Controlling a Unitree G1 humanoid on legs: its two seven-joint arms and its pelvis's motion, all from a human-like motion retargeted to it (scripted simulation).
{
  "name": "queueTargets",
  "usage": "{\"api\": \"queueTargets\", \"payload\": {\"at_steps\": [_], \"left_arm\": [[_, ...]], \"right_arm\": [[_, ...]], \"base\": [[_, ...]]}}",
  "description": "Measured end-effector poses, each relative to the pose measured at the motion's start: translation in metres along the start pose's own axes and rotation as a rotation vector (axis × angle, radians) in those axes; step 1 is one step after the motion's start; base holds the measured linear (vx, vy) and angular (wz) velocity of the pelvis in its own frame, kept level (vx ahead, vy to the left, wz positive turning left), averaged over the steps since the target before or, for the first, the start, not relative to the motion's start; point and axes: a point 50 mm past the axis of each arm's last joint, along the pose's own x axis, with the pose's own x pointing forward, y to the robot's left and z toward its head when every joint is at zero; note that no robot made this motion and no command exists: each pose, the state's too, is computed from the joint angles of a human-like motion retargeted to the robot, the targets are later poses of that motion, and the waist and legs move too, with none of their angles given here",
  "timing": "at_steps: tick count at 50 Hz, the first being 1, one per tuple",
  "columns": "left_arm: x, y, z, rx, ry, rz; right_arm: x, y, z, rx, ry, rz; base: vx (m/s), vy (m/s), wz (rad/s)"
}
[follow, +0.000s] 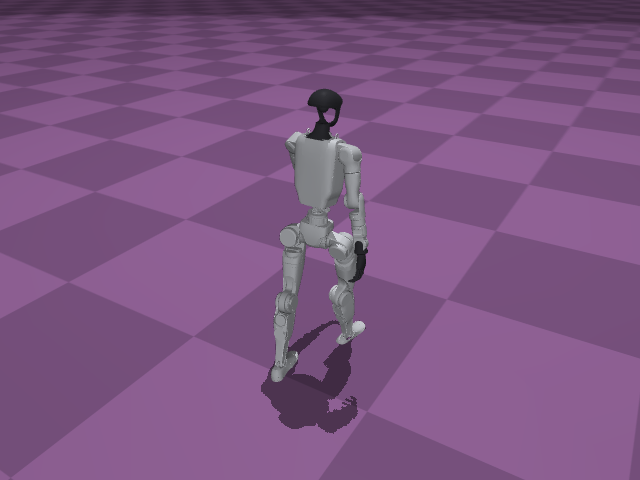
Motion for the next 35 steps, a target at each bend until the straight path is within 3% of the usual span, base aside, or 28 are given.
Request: {"api": "queueTargets", "payload": {"at_steps": [6,13,22,29,35], "left_arm": [[-0.046,0.027,-0.099,0.202,0.348,0.057],[-0.202,0.066,-0.237,0.287,1.054,0.179],[-0.381,0.072,-0.278,0.093,1.521,0.429],[-0.417,0.066,-0.279,-0.044,1.497,0.588],[-0.397,0.056,-0.286,-0.110,1.444,0.610]], "right_arm": [[-0.006,-0.019,0.046,-0.017,-0.106,-0.083],[-0.032,-0.046,0.131,-0.031,-0.340,-0.183],[-0.115,-0.075,0.257,0.040,-0.791,-0.313],[-0.167,-0.079,0.301,0.109,-1.022,-0.326],[-0.143,-0.070,0.282,0.057,-0.962,-0.311]], "base": [[0.69,-0.17,-0.34],[0.64,-0.10,-0.51],[0.54,-0.01,-0.80],[0.60,0.12,-0.77],[0.68,0.21,-0.03]]}}
